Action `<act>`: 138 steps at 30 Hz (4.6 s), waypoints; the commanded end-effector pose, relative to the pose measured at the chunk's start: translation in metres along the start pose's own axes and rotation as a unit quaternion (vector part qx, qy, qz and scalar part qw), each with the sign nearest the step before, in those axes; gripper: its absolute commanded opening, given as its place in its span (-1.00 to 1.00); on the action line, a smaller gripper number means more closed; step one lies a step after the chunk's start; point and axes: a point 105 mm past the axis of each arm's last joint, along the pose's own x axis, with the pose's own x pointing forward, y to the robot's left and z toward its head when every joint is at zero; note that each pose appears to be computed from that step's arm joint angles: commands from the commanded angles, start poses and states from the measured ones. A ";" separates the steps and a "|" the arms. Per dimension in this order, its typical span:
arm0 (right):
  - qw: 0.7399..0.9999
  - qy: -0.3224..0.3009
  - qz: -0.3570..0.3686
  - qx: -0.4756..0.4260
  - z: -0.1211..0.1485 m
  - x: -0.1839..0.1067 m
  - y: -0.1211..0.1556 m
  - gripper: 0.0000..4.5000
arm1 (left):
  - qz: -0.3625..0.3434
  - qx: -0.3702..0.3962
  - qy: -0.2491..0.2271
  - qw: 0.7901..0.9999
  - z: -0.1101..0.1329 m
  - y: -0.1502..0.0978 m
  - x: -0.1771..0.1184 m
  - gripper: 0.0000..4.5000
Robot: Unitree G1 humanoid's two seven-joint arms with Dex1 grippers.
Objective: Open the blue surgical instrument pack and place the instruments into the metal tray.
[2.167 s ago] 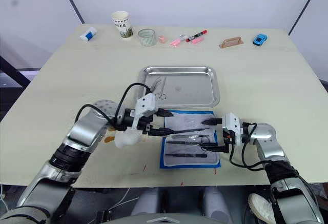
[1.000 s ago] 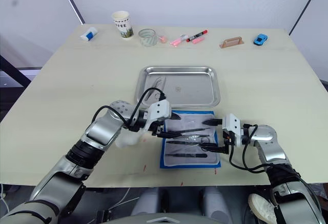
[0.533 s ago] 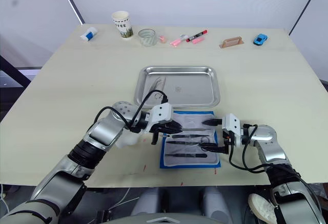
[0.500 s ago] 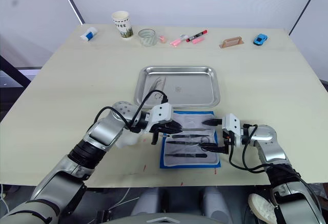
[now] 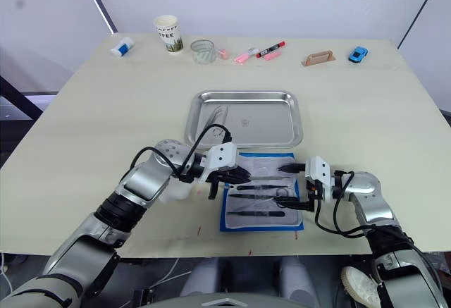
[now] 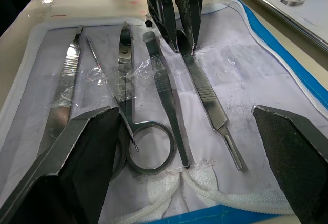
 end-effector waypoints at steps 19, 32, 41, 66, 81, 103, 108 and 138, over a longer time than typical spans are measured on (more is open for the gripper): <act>0.997 0.054 0.025 0.040 -0.028 0.004 0.014 1.00 | -0.025 0.013 0.010 1.000 0.018 0.002 -0.033 -1.00; 0.997 0.054 0.030 0.041 -0.029 0.006 0.014 1.00 | -0.005 -0.013 0.038 0.999 -0.002 -0.002 -0.066 -1.00; 0.997 0.055 0.038 0.038 -0.029 0.006 0.011 1.00 | 0.024 -0.025 0.045 0.998 -0.018 -0.008 -0.093 -1.00; 0.996 0.059 0.049 0.037 -0.026 0.001 0.010 1.00 | 0.374 -0.268 -0.129 0.878 0.021 0.062 -0.088 -1.00; 0.996 0.060 0.051 0.036 -0.024 0.001 0.009 1.00 | 0.496 -0.378 -0.127 0.772 0.052 0.115 -0.031 -1.00; 0.996 0.064 0.049 0.036 -0.024 0.000 0.008 1.00 | 0.521 -0.419 -0.068 0.740 0.027 0.117 -0.011 -1.00; 0.996 0.065 0.049 0.036 -0.024 0.000 0.009 1.00 | 0.517 -0.428 -0.062 0.739 0.025 0.114 -0.008 -1.00; 0.996 0.063 0.048 0.037 -0.023 -0.004 0.010 1.00 | 0.221 -0.217 -0.270 0.911 0.082 0.046 -0.056 0.47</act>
